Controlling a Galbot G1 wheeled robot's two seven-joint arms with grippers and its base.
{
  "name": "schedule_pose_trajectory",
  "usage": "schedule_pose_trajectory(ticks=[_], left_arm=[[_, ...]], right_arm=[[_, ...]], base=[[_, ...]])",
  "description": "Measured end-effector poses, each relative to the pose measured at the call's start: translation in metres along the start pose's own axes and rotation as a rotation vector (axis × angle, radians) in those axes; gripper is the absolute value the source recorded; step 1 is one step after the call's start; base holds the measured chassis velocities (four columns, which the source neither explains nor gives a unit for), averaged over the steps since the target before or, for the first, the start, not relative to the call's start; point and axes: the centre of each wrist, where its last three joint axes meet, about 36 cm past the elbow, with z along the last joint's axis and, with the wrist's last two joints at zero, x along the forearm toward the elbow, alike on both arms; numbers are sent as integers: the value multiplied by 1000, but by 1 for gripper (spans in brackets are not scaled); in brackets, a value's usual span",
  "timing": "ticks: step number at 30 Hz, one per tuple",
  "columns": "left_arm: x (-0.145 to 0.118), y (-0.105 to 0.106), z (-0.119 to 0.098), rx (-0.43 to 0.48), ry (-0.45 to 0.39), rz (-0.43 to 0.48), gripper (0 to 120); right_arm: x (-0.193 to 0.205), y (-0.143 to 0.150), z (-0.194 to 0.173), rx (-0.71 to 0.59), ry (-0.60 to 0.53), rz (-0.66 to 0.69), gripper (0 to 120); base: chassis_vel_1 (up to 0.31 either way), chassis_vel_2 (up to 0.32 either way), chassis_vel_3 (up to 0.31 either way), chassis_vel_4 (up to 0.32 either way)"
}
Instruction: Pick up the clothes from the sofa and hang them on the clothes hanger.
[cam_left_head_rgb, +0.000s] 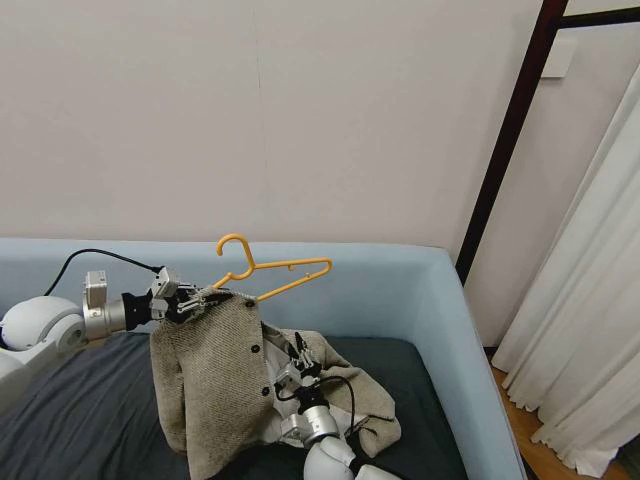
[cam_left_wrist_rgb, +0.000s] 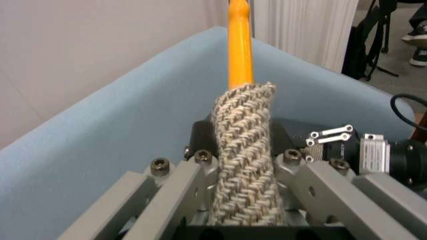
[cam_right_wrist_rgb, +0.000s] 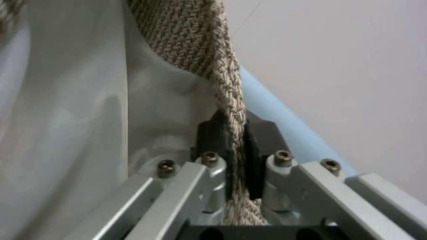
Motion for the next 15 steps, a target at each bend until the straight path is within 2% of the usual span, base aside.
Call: schedule_pose_trajectory(ticks=[2, 3, 7, 8, 12, 13, 15], left_arm=[[-1, -1, 0, -1, -4, 2, 9], [-1, -1, 0, -1, -4, 2, 9], [-3, -2, 1, 4, -27, 7, 9], [-3, -2, 1, 4, -27, 7, 9], [-4, -4, 3, 16, -63, 23, 9], [-4, -4, 3, 16, -63, 23, 9], [-5, -5, 4, 16, -70, 33, 9]], right_arm=[[-1, -13, -7, -84, 33, -40, 0], [-1, -13, -7, -84, 33, -40, 0], [-8, -48, -27, -317, 83, -130, 0], [-8, -48, -27, -317, 83, -130, 0], [-22, -93, -50, -567, 158, -176, 0], [-22, -93, -50, -567, 158, -176, 0], [-29, -120, -59, -653, 202, -196, 0]], base=[[0, 0, 0, 0], [0, 0, 0, 0], [0, 0, 0, 0], [0, 0, 0, 0], [0, 0, 0, 0], [0, 0, 0, 0], [0, 0, 0, 0]])
